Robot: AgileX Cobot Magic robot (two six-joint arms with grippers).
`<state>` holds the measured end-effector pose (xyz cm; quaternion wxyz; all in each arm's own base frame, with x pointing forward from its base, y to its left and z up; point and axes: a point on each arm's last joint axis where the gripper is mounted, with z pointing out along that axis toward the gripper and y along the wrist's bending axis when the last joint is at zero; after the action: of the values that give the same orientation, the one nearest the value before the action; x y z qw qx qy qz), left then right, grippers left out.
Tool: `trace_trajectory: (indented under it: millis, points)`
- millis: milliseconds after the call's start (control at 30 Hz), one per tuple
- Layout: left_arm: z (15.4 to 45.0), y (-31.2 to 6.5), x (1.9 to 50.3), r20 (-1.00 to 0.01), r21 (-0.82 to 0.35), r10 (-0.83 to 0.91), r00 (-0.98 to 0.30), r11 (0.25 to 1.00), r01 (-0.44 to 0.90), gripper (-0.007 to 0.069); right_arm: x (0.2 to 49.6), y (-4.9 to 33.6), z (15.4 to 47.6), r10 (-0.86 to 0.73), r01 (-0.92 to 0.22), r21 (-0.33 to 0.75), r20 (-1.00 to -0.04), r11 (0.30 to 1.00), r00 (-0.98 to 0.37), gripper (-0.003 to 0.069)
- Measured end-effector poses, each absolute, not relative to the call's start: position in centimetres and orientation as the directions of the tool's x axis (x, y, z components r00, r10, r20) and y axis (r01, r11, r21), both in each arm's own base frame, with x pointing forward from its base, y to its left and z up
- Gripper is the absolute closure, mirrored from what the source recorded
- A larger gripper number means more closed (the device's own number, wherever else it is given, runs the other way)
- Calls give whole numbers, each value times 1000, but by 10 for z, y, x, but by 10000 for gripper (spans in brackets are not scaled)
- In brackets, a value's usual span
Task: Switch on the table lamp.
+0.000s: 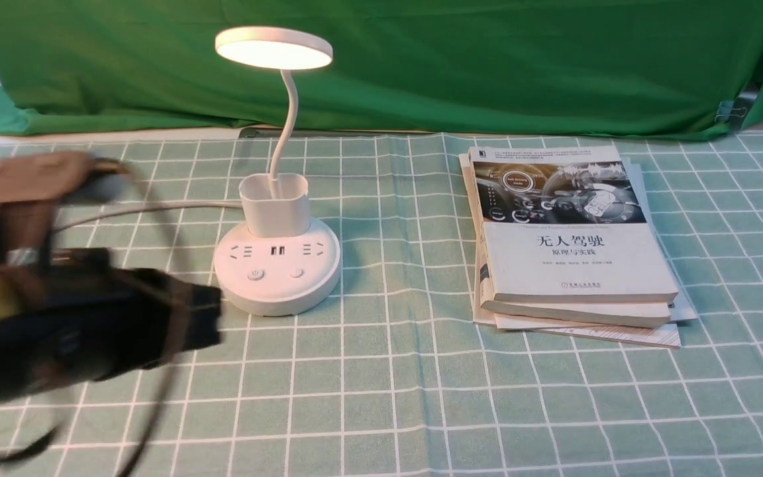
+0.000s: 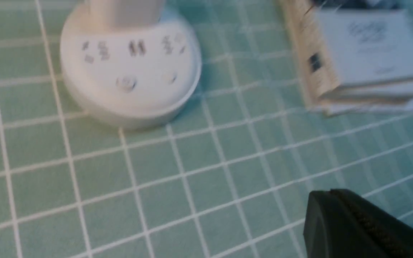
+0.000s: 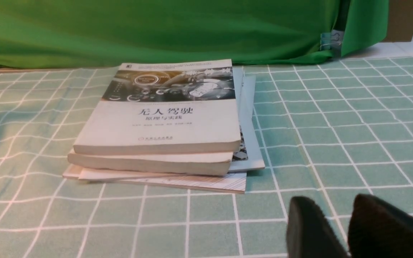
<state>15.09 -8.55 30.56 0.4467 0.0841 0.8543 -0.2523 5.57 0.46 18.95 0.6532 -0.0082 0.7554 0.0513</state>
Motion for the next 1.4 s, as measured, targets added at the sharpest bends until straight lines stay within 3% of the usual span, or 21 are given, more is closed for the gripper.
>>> trace_trajectory:
  millis: [267,533,667,867,1033,1167,1267,1400]
  points:
    - [324,-45,71,-950,-293,-197,-242,829,475,625,56,5,190,55,-79,67,-988,995,-146,421]
    - [330,-28,37,-963,-259,-259,-74,816,517,625,56,5,190,55,-79,67,-988,995,-146,419]
    - [330,-27,36,-977,-195,-210,-29,837,510,625,56,5,189,55,-79,67,-988,995,-147,419]
    - [315,-16,40,-971,-67,-145,188,928,367,625,56,5,189,54,-79,67,-988,995,-148,420]
    - [287,-4,44,-931,-111,-155,331,983,149,624,56,5,189,54,-79,67,-988,995,-148,420]
    - [253,0,49,-936,-190,-202,290,979,67,624,56,5,189,54,-79,67,-988,995,-148,420]
    - [218,1,56,-961,-242,-242,135,970,16,624,56,5,189,54,-79,67,-988,995,-148,420]
    - [196,0,56,-957,-274,-275,-88,961,-27,623,56,5,189,54,-79,67,-988,995,-148,421]
